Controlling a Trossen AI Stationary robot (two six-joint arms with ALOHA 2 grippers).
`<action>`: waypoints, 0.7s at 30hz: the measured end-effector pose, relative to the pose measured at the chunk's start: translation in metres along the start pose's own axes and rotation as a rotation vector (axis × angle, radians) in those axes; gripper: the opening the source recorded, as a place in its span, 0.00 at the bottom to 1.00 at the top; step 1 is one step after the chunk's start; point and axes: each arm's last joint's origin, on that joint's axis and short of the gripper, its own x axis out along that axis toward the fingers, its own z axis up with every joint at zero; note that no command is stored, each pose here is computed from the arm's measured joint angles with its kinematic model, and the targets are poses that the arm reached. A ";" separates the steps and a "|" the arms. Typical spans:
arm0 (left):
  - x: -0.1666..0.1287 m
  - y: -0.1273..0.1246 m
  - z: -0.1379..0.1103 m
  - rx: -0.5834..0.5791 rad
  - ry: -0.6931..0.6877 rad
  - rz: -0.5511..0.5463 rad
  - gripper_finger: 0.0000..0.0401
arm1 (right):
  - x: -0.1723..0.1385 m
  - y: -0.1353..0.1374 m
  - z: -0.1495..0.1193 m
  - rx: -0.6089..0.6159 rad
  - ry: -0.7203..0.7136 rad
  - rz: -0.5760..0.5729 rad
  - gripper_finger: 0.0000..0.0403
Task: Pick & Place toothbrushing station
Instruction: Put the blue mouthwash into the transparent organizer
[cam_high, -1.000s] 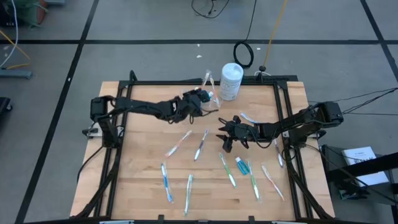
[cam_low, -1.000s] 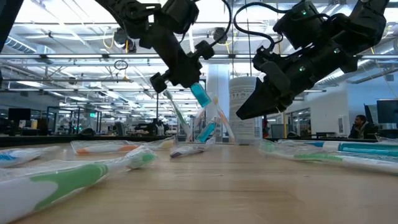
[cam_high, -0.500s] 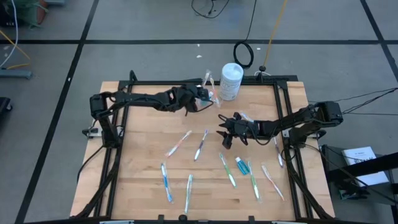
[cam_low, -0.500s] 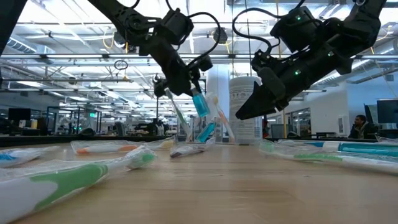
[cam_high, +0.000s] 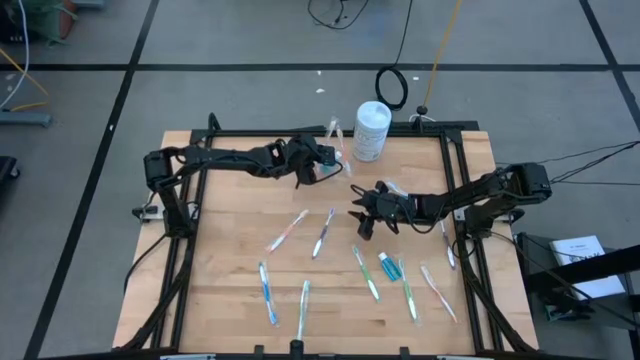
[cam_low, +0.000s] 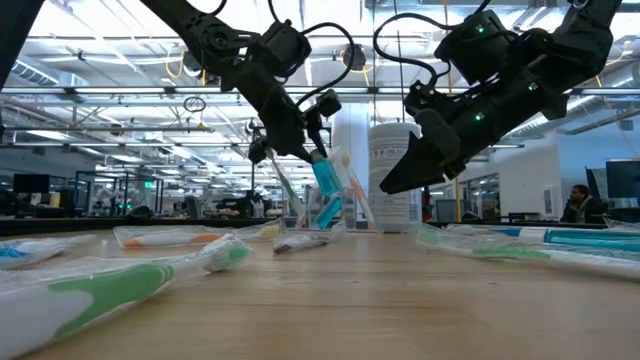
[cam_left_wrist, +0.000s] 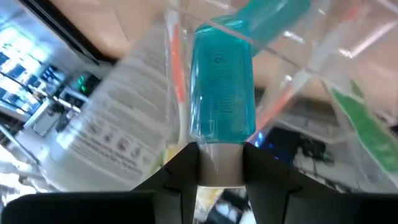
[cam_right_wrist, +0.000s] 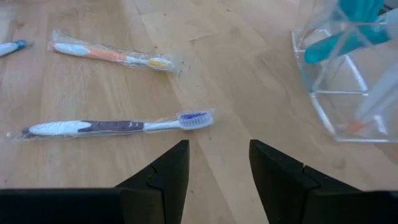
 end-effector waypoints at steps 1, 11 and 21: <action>0.000 0.000 0.001 -0.003 -0.019 0.006 0.28 | 0.000 0.000 0.000 0.000 0.000 0.000 0.40; -0.002 0.000 0.006 0.011 -0.057 -0.004 0.30 | 0.000 0.000 0.000 -0.001 0.000 0.000 0.40; -0.002 0.001 0.006 0.003 -0.046 0.001 0.54 | 0.000 0.000 0.000 -0.006 -0.001 -0.003 0.40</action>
